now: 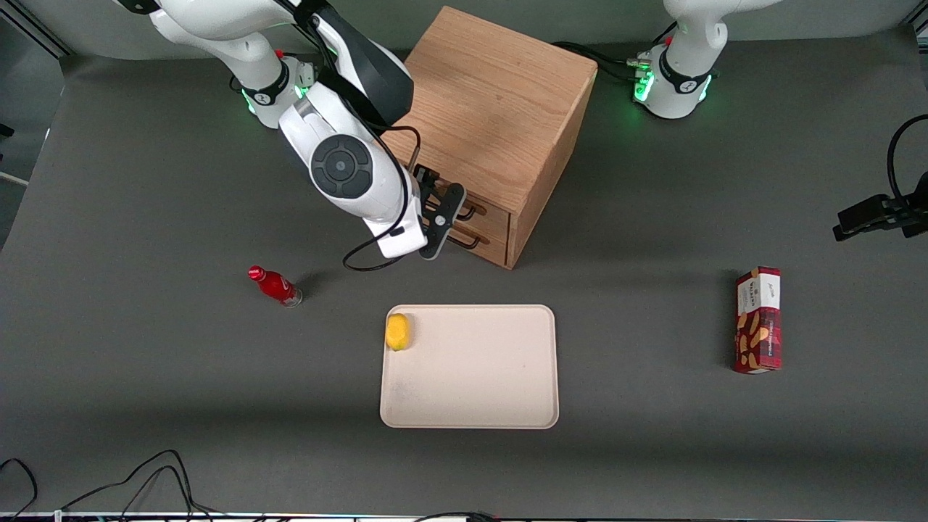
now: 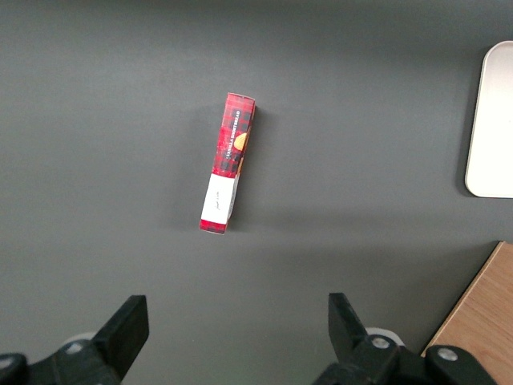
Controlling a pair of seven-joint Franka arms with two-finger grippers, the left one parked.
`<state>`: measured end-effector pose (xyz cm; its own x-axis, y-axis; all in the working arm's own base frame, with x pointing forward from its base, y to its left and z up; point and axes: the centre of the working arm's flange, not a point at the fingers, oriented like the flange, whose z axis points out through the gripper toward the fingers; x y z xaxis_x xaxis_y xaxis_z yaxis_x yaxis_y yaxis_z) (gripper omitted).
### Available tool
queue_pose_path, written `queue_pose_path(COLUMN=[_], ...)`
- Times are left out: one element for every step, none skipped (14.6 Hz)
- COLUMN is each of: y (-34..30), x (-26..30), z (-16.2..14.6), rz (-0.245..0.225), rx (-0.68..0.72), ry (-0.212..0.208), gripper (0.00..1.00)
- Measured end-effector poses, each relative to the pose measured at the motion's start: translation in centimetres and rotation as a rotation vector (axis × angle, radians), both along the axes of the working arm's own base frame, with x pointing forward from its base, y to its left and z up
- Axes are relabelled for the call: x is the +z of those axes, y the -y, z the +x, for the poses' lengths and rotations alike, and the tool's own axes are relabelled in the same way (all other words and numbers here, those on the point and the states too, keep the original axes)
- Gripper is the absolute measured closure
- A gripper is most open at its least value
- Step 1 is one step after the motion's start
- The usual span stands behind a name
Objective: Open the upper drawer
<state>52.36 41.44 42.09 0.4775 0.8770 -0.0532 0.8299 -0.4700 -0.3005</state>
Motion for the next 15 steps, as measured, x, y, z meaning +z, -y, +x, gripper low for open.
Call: queue_pose_path(y=[0.0,0.0,0.0,0.0,0.1,0.2,0.3,0.4,0.5,0.6,0.6,0.6,0.6,0.6,0.6], x=[-0.1,-0.3,-0.3,-0.4,-0.4,-0.5,-0.6,-0.7,-0.8,-1.0,-1.3,-1.5,-1.6,-1.8,-2.0], z=[0.0,-0.1,-0.2,-0.2,-0.1,-0.1,0.0,0.0,0.2,0.3,0.3,0.3,0.3,0.4,0.4], rz=[-0.002,0.001,0.008,0.012,0.013,0.013,0.012,0.014,0.016,0.018,0.017,0.018,0.019,0.019,0.019], rx=[0.000,-0.002,-0.006,-0.010,-0.012,-0.015,-0.017,-0.020,-0.024,-0.027,-0.029,-0.031,-0.032,-0.032,-0.034], ry=[-0.003,-0.009,-0.017,-0.022,-0.025,-0.027,-0.030,-0.029,-0.026,-0.024,-0.024,-0.023,-0.021,-0.023,-0.022], gripper=[0.00,0.00,0.00,0.00,0.00,0.00,0.00,0.00,0.00,0.00,0.00,0.00,0.00,0.00,0.00])
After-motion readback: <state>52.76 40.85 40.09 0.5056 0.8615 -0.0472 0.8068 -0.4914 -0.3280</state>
